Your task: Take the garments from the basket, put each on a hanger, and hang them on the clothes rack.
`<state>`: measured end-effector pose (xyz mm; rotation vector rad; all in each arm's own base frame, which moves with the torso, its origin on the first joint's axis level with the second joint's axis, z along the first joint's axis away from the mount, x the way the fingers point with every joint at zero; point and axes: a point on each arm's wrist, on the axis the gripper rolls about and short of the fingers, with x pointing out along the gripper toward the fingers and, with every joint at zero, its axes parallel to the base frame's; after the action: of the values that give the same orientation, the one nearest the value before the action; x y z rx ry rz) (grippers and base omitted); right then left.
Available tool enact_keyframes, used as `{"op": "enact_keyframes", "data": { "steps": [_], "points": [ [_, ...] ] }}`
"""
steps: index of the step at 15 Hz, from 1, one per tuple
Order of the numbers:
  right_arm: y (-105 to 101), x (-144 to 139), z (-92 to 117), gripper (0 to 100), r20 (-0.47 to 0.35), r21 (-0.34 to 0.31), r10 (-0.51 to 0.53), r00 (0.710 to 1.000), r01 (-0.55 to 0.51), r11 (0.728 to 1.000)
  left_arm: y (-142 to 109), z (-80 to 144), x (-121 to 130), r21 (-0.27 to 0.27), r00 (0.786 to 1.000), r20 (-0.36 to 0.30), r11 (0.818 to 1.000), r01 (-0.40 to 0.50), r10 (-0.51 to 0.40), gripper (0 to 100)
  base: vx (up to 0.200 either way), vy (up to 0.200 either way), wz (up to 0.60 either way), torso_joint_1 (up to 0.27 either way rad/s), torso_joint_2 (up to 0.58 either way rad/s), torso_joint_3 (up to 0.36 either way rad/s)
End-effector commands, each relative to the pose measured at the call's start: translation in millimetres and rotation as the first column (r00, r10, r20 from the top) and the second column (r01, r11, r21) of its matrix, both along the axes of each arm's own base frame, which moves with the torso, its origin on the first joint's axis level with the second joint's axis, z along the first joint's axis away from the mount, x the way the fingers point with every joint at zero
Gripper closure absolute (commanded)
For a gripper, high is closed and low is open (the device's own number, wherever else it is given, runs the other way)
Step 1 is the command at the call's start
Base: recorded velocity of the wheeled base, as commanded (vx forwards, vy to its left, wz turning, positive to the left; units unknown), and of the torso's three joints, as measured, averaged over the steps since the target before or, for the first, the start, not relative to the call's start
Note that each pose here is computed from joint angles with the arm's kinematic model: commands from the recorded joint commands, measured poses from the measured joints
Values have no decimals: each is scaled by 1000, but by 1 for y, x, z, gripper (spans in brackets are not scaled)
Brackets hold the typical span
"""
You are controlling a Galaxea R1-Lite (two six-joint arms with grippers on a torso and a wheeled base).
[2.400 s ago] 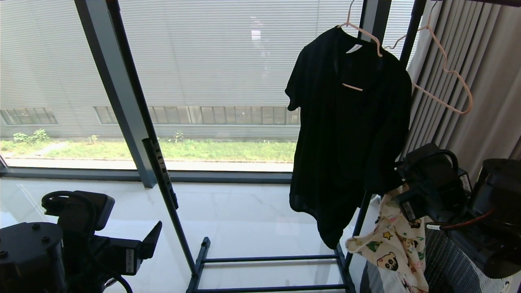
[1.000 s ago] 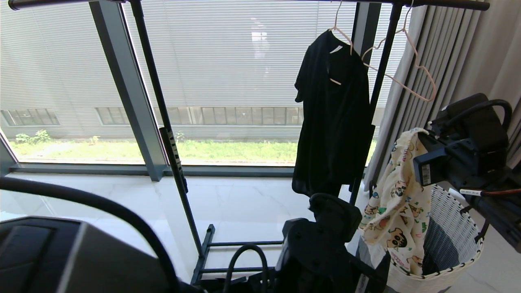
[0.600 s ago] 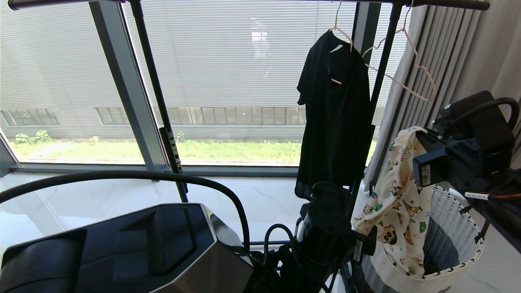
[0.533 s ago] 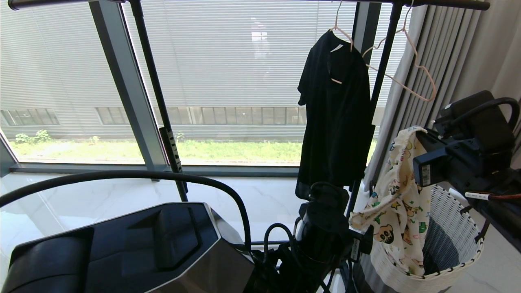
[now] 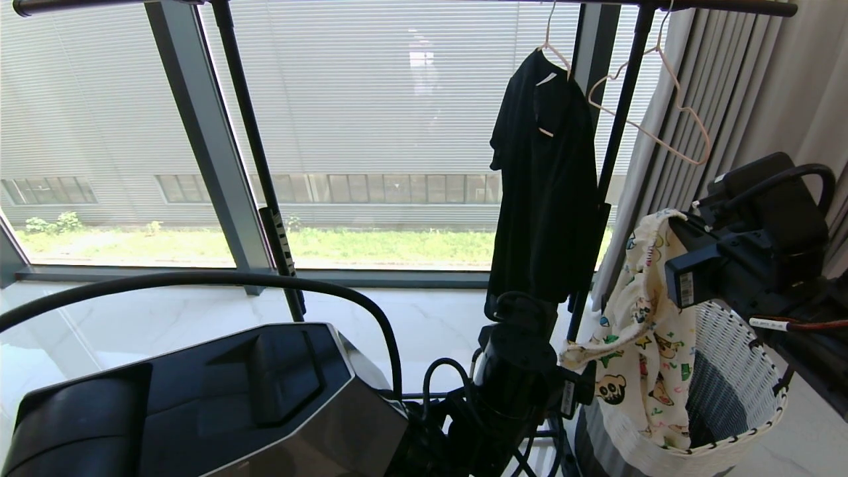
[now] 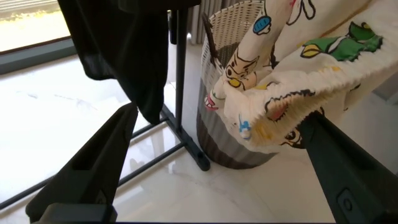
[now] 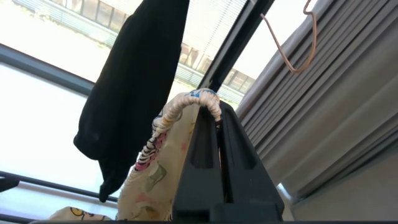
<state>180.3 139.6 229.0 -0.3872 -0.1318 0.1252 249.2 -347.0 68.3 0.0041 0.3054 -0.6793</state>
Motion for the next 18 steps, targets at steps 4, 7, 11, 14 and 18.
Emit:
{"op": "enact_keyframes", "data": {
  "steps": [4, 7, 11, 14, 18],
  "points": [
    [2, 2, -2, 100, -7, -5, 1, 1000, -1, 1000, 23, 12, -17, -32, 1000, 26, 999, 5, -4, 0, 0, 0, 0, 0, 0, 0],
    [2, 2, -3, 100, -9, -6, 1, 1000, -1, 1000, 37, 13, -38, -28, 999, 26, 999, 34, -33, 0, 0, 0, 0, 0, 0, 0],
    [2, 0, -2, 100, -6, -4, 7, 1000, -7, 1000, 31, 19, -36, -52, 998, 41, 997, 57, -55, 0, 0, 0, 0, 0, 0, 0],
    [3, 1, -1, 100, -5, -3, 7, 1000, -7, 1000, 26, 17, -33, -52, 996, 48, 996, 79, -77, 0, 0, 0, 0, 0, 0, 0],
    [10, -6, -1, 100, -2, -4, 46, 999, -46, 999, 27, 8, -13, -41, 998, 48, 999, 36, -34, 0, 0, 0, 0, 0, 0, 0]
  ]
}}
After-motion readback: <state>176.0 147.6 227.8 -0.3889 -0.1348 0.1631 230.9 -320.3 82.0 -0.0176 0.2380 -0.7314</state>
